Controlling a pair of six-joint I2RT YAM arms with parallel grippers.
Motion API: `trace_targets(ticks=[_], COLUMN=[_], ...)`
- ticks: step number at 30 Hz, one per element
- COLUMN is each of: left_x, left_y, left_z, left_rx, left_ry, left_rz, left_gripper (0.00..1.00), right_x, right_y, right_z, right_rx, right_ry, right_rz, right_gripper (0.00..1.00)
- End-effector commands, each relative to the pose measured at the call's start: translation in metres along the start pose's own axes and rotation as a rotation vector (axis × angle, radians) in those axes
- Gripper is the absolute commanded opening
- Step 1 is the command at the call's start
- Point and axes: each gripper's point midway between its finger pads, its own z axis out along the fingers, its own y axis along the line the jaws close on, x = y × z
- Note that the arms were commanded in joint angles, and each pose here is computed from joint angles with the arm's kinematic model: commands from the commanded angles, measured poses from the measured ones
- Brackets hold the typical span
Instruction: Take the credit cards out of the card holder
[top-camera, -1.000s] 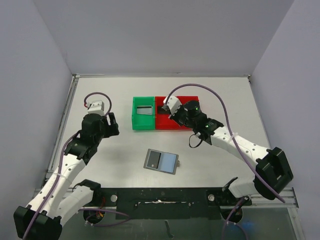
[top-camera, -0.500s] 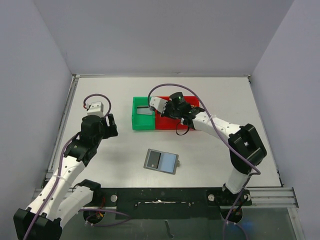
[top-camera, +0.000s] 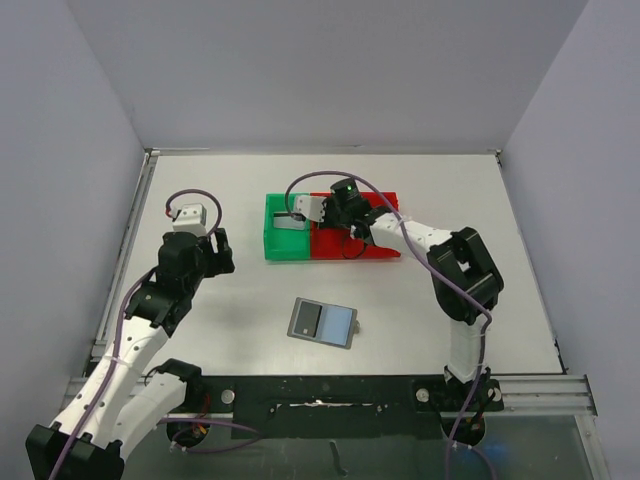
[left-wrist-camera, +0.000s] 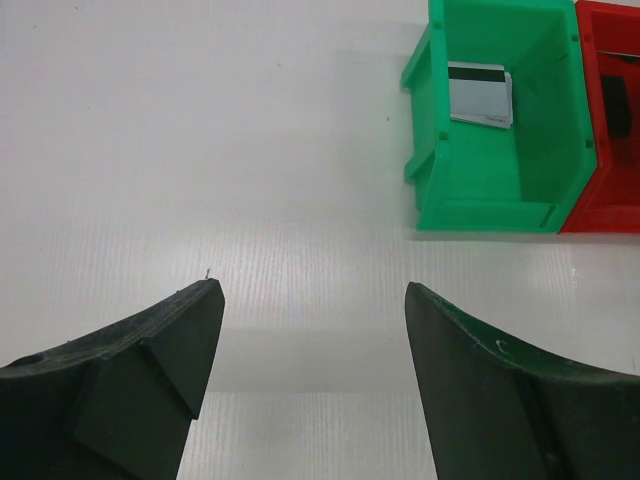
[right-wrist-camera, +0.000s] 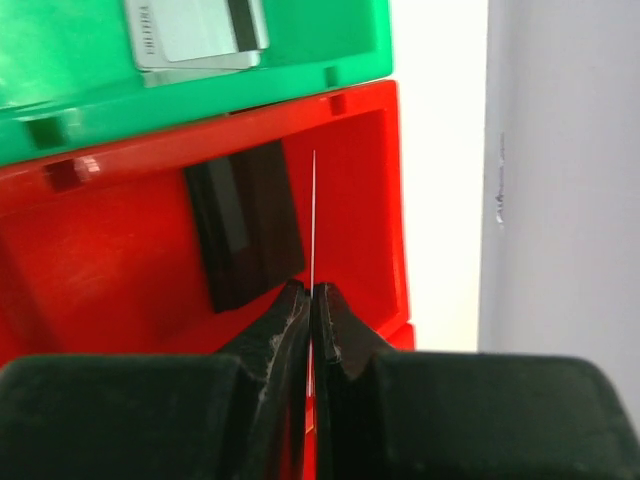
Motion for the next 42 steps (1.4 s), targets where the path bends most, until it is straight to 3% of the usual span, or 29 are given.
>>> trace_targets(ticks=[1, 34, 42], left_x=[-0.021, -0.019, -0.018], left_y=[-0.006, -0.006, -0.005], left_z=[-0.001, 0.000, 0.001], left_rx=[0.035, 0.036, 0.033], left_ry=[-0.079, -0.072, -0.068], left_rz=[-0.001, 0.010, 0.009], left_gripper=[0.73, 0.73, 0.73], right_x=[-0.019, 0.014, 0.018], right_y=[-0.052, -0.017, -0.008], right_z=[0.000, 0.043, 0.040], right_rx=[0.132, 0.028, 0.010], right_ry=[-0.034, 0.068, 0.075], right_rz=[-0.091, -0.133, -0.114], right_gripper=[0.00, 0.04, 0.16])
